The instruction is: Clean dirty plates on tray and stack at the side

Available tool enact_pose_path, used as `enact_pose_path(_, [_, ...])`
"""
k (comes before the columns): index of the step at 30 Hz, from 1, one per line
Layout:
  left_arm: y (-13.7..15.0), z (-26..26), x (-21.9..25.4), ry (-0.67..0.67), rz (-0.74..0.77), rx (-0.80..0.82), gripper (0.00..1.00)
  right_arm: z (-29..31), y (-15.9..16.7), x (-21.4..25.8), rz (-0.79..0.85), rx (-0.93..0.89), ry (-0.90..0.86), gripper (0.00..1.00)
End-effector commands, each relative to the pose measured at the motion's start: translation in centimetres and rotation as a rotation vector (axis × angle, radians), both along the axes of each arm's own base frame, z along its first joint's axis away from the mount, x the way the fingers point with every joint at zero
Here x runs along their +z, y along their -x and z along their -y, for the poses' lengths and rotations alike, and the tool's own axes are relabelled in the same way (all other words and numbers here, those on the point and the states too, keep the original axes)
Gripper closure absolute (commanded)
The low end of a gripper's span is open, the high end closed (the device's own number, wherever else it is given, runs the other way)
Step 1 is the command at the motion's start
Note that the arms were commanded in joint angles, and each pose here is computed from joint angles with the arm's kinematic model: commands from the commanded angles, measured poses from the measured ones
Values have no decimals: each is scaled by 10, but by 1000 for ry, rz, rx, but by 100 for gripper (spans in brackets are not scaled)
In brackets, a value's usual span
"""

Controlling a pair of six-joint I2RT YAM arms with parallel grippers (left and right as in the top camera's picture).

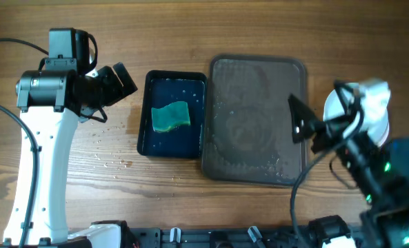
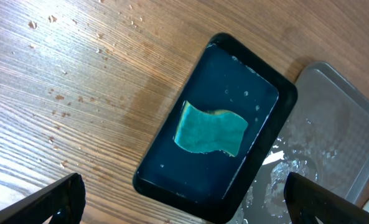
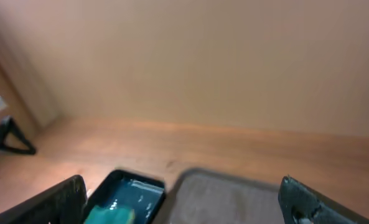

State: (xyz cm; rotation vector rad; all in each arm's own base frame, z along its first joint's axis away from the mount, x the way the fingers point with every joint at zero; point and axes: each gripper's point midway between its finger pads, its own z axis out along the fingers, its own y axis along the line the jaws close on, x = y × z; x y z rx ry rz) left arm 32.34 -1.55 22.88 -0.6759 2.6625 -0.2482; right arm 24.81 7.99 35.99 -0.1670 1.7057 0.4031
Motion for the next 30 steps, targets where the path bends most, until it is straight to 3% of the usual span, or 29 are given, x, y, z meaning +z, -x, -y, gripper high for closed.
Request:
enact_pose_path(1, [-1, -5, 2, -14, 11, 9, 0, 25, 3, -57, 18, -118, 29, 0])
enact_pose_path(6, [-1, -5, 2, -14, 11, 9, 0, 31, 15, -116, 107, -142, 9, 0])
enact_pose_path(14, [-1, -5, 2, -14, 11, 9, 0, 30, 9, -150, 270, -144, -33, 0])
enact_pose_path(19, [-1, -5, 2, -14, 11, 9, 0, 30, 7, -186, 131, -142, 1, 0])
enact_pose_path(30, [-1, -5, 2, -14, 11, 9, 0, 30, 6, -188, 122, -143, 4, 0])
